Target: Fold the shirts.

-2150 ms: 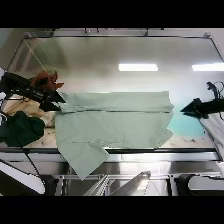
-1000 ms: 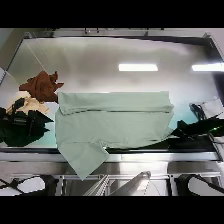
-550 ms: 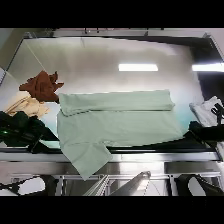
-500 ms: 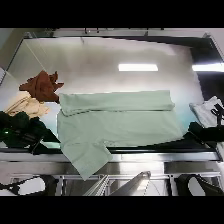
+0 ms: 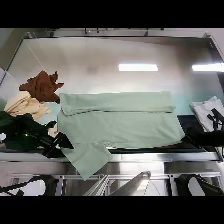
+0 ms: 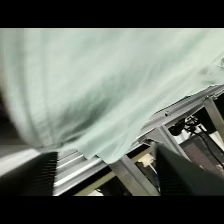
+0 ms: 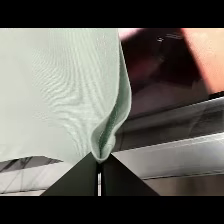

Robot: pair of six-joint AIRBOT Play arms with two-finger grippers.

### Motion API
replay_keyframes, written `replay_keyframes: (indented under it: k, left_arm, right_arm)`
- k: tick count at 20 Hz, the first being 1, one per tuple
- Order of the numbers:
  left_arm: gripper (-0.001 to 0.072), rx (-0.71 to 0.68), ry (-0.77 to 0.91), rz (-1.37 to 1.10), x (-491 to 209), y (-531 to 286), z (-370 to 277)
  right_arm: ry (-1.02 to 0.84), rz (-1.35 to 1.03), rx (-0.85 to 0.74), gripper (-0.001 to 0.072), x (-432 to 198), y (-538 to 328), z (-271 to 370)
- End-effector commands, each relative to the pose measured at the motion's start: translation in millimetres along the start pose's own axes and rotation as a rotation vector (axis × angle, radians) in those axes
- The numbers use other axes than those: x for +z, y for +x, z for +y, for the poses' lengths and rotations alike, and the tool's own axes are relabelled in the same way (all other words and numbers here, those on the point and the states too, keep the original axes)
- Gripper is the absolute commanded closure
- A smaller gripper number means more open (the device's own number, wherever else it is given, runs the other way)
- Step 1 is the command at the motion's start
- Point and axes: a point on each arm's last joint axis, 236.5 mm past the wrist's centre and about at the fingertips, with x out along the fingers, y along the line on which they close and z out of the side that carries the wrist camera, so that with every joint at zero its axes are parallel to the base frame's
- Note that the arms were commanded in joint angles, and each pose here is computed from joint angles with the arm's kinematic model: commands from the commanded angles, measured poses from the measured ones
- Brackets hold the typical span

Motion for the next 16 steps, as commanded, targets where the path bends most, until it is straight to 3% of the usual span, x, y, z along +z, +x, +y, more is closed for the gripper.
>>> replay_keyframes:
  k: [1, 2, 7, 11, 16]
  left_arm:
    - [0.0546, 0.039, 0.031, -0.068, 18, 7, 0]
    - [0.0683, 0.036, 0.042, -0.072, 20, 3, -3]
    - [0.0683, 0.0, 0.161, -0.068, 12, -40, -43]
    - [0.0683, 0.025, 0.297, -0.226, 9, -99, -76]
    - [0.0682, -0.046, 0.375, -0.374, 19, -149, -117]
  right_arm:
    - [-0.003, -0.006, 0.0, 0.0694, 1, 1, 0]
    - [-0.004, -0.006, -0.001, 0.0694, 1, 1, 0]
    - [0.003, -0.005, -0.004, 0.0694, 1, 1, -1]
    - [0.015, -0.014, 0.017, 0.0694, 1, -2, 4]
    - [0.045, -0.245, 0.231, 0.0694, 62, -9, 50]
